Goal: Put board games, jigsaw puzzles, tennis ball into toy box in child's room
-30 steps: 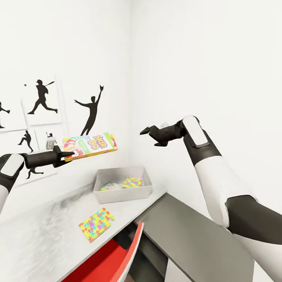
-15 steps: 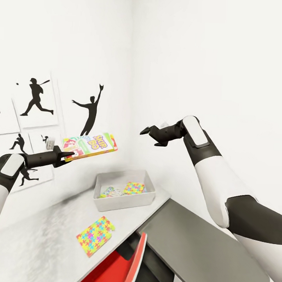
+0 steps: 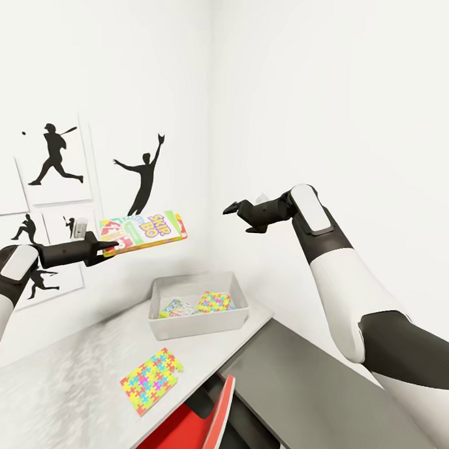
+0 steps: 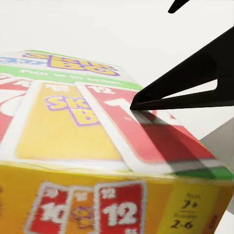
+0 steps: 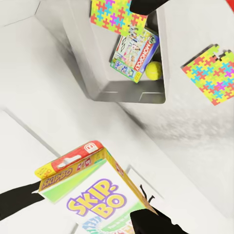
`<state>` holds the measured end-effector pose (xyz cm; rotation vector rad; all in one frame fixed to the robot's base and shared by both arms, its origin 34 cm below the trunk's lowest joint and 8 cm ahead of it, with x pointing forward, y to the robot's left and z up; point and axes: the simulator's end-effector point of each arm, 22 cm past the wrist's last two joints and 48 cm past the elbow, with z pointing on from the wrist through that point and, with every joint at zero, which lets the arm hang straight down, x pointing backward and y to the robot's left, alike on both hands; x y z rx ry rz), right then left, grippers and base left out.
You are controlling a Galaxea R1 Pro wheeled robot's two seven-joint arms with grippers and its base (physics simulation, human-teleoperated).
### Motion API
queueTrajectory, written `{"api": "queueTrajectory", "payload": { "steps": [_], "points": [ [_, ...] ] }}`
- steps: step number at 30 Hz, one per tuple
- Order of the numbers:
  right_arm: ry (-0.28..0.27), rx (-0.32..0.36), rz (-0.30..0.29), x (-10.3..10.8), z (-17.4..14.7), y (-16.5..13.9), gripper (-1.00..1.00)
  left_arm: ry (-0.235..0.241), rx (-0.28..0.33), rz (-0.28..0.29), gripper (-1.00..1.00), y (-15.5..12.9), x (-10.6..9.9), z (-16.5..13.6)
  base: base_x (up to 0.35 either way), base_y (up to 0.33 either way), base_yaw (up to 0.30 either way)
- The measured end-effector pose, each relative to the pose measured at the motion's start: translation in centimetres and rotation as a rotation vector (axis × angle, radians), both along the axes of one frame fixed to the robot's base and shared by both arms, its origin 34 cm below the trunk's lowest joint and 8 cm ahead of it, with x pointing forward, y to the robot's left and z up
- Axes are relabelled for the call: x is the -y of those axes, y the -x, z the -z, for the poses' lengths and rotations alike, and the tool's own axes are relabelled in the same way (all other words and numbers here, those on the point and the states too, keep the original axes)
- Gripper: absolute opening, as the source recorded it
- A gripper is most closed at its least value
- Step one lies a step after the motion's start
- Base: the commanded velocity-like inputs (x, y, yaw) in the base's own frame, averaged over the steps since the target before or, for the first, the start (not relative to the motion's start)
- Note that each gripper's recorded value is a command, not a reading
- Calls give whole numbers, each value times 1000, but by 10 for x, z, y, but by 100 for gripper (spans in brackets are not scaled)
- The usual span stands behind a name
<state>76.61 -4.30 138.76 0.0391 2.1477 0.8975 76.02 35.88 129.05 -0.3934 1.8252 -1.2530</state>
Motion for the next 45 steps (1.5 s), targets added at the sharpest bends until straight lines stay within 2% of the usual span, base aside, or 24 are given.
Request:
{"api": "queueTrajectory", "payload": {
  "steps": [19,24,26,29,31,34,38,41,45],
  "points": [
    [-2,13,-1,0,-5,1,100,0,0,0,-100,0,0,0,1,0,0],
    [-14,123,-3,4,-47,8,100,-3,-5,-1,-100,0,1,2,0,0,0],
    [-29,190,-6,9,-73,15,100,-2,-9,6,-100,-2,7,4,0,0,0],
    [-60,256,-29,7,-101,28,100,-4,-17,15,-100,-4,17,8,0,0,0],
    [-91,318,-56,5,-124,43,100,-7,-47,18,-100,-6,25,20,0,0,0],
    [-115,394,-74,11,-144,62,100,-14,-104,20,-100,-9,37,42,0,0,0],
    [-139,488,-103,15,-166,90,100,-31,-137,9,-100,-15,50,56,0,0,0],
    [-155,539,-125,13,-175,108,100,-42,-153,4,-100,-18,59,63,0,0,0],
    [-167,601,-149,11,-184,131,100,-58,-145,-17,-100,-29,81,68,0,0,0]
  ]
}}
